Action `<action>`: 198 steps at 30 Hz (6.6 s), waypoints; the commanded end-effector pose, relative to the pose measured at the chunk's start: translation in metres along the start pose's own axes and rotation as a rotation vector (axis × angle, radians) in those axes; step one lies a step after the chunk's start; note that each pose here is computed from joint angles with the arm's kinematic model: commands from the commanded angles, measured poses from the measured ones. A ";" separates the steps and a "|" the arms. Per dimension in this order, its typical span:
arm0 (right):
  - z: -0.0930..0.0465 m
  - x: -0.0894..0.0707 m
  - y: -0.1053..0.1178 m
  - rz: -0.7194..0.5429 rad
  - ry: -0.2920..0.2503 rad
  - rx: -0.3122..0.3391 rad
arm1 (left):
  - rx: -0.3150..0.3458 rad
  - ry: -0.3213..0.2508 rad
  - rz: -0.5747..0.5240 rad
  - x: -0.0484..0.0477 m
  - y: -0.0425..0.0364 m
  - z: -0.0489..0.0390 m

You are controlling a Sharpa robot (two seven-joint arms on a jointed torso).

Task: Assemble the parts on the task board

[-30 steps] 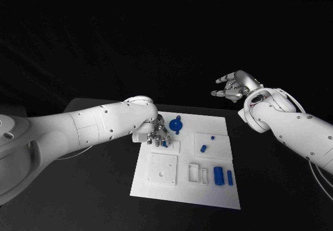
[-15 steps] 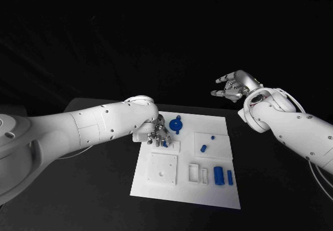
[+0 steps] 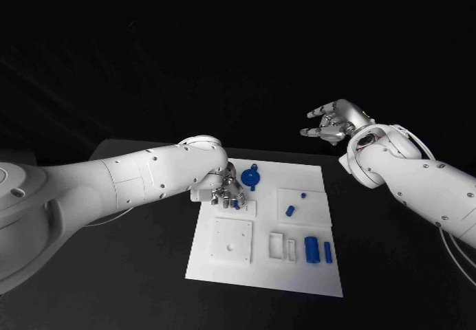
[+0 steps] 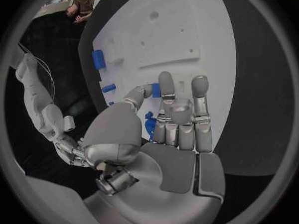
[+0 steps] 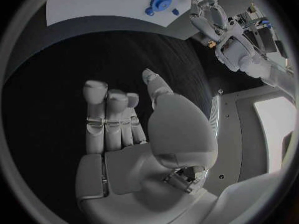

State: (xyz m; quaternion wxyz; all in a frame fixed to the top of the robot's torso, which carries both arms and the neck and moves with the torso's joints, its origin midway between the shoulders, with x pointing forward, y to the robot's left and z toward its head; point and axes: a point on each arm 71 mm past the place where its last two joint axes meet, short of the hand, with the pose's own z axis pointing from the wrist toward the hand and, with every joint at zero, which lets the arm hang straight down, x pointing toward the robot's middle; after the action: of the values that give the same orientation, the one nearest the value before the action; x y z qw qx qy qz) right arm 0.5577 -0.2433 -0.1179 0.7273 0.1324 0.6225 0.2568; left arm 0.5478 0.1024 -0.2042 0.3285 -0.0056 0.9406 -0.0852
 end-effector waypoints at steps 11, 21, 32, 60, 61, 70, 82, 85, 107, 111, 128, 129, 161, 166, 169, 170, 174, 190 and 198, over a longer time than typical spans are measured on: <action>0.000 0.002 0.002 -0.008 0.012 -0.007 | 0.002 0.049 0.043 0.0099 -0.0055 0.0032; 0.000 0.002 0.001 -0.008 0.013 -0.006 | -0.005 0.057 0.053 0.0103 -0.0025 0.0036; 0.000 0.003 0.000 -0.009 0.014 -0.004 | -0.009 0.056 0.056 0.0099 -0.0003 0.0035; 0.000 0.003 0.000 -0.009 0.017 -0.004 | -0.012 0.037 0.062 0.0083 -0.0048 0.0044; 0.000 0.003 0.000 -0.009 0.017 -0.004 | -0.012 0.036 0.062 0.0083 -0.0050 0.0044; 0.000 0.003 0.000 -0.009 0.018 -0.005 | -0.012 0.022 0.059 0.0078 -0.0056 0.0047; 0.000 0.004 0.000 -0.009 0.019 -0.005 | -0.017 -0.004 0.054 0.0060 -0.0039 0.0053; 0.000 0.004 0.000 -0.009 0.019 -0.005 | -0.017 -0.007 0.053 0.0059 -0.0038 0.0054; 0.000 0.004 0.000 -0.010 0.021 -0.004 | -0.020 -0.013 0.048 0.0051 -0.0018 0.0057; 0.000 0.004 -0.001 -0.011 0.022 -0.004 | -0.021 -0.010 0.050 0.0053 -0.0007 0.0055; -0.001 0.005 -0.005 -0.013 0.024 0.006 | -0.005 -0.030 0.039 0.0044 0.0083 -0.0041; -0.001 0.005 -0.005 -0.012 0.025 0.006 | -0.001 -0.034 0.035 0.0032 0.0084 -0.0053; -0.003 0.007 -0.011 -0.011 0.030 0.018 | -0.047 -0.208 -0.261 -0.0724 0.0789 -0.0299; -0.003 0.008 -0.010 -0.008 0.031 0.016 | -0.063 -0.225 -0.265 -0.0786 0.0857 -0.0284; -0.003 0.008 -0.009 -0.007 0.031 0.015 | -0.063 -0.236 -0.269 -0.0817 0.0859 -0.0268; -0.003 0.009 -0.009 -0.007 0.031 0.014 | -0.062 -0.239 -0.270 -0.0826 0.0852 -0.0261; -0.003 0.009 -0.008 -0.005 0.031 0.012 | -0.057 -0.240 -0.269 -0.0843 0.0808 -0.0232; -0.003 0.010 -0.004 -0.001 0.031 0.003 | -0.069 -0.181 -0.250 -0.0730 0.0665 -0.0023; -0.002 0.011 -0.003 0.000 0.032 0.003 | -0.082 -0.173 -0.247 -0.0711 0.0688 0.0016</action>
State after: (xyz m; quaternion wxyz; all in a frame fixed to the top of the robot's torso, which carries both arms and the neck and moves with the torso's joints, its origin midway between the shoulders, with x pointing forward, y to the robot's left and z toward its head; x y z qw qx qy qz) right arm 0.5573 -0.2419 -0.1289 0.7178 0.1342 0.6334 0.2560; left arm 0.6091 0.1767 -0.1685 0.4056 -0.1499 0.8978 -0.0833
